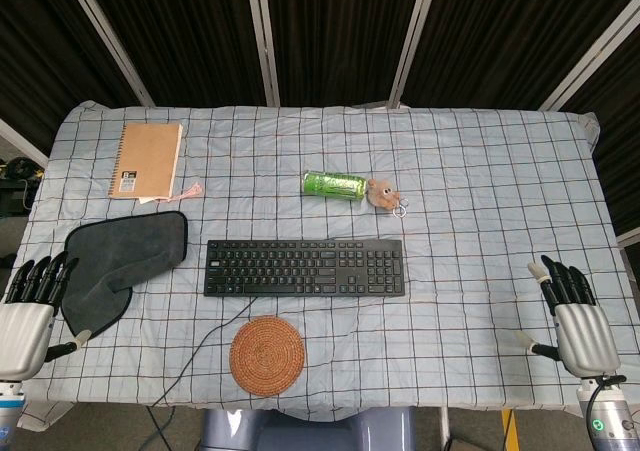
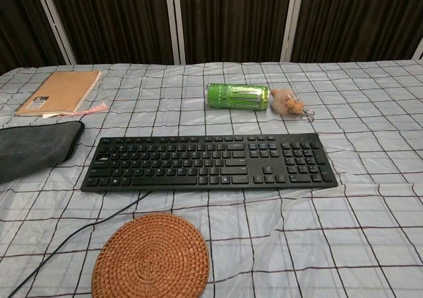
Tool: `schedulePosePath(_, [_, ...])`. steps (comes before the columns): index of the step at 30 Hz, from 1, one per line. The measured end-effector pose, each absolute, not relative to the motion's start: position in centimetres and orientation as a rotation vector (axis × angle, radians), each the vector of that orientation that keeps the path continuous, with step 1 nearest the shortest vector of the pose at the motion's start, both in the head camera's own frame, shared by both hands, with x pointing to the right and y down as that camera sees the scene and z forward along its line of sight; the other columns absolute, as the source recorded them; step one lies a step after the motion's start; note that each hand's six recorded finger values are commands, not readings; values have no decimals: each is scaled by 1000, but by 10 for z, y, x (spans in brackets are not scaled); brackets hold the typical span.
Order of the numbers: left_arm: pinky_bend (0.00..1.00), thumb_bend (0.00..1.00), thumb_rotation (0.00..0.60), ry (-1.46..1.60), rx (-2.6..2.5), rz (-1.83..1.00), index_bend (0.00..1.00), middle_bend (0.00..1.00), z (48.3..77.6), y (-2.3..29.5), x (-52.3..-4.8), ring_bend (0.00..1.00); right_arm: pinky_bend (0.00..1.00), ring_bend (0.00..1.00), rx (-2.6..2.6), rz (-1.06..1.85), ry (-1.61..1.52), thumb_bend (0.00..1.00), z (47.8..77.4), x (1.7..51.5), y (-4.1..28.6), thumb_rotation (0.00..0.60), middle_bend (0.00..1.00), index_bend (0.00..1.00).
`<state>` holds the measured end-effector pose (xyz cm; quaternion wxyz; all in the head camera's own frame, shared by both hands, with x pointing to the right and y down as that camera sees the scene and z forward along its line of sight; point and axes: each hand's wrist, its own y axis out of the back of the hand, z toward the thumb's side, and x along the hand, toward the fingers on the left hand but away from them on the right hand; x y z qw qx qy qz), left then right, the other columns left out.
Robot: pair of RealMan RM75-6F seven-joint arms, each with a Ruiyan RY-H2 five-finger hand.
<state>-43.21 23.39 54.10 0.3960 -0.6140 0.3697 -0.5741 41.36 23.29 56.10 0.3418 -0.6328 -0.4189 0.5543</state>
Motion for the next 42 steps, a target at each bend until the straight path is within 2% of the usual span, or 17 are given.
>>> schedulePosePath(11, [0,67,600,914,-1602,-1451,0,0,544,234,-419,0,2,0,-1657,1439,-1091,110,562,412,233,600,0,71])
schedulePosePath(16, [1,136,600,878,-1683,-1456,0,0,549,227,-401,0,2,0,-1667,1445,-1099,110,563,412,232,600,0,71])
schedulePosePath(17, [39,171,600,867,-1695,-1452,0,42,549,224,-396,35,2,0,-1668,1446,-1099,109,563,412,232,600,0,71])
schedulePosePath(19, [184,237,600,831,-1707,-1429,0,253,550,213,-384,205,2,0,-1672,1451,-1098,109,564,413,233,600,0,71])
schedulePosePath(21, [353,342,600,797,-1715,-1426,0,558,552,204,-375,460,2,0,-1673,1453,-1099,109,563,413,233,600,0,71])
schedulePosePath(24, [444,504,600,742,-1749,-1457,0,751,559,192,-362,637,2,0,-1676,1458,-1105,108,563,415,233,600,0,71])
schedulePosePath(27, [476,619,600,675,-1790,-1505,0,804,570,182,-349,691,2,0,-1679,1463,-1113,109,562,417,233,600,0,71])
schedulePosePath(33, [491,751,600,490,-1837,-1622,0,817,596,167,-325,718,3,0,-1692,1471,-1121,108,564,418,232,600,0,71])
schedulePosePath(42, [492,795,600,249,-1970,-1725,0,818,626,162,-272,721,4,0,-1714,1480,-1143,108,565,418,232,600,0,71])
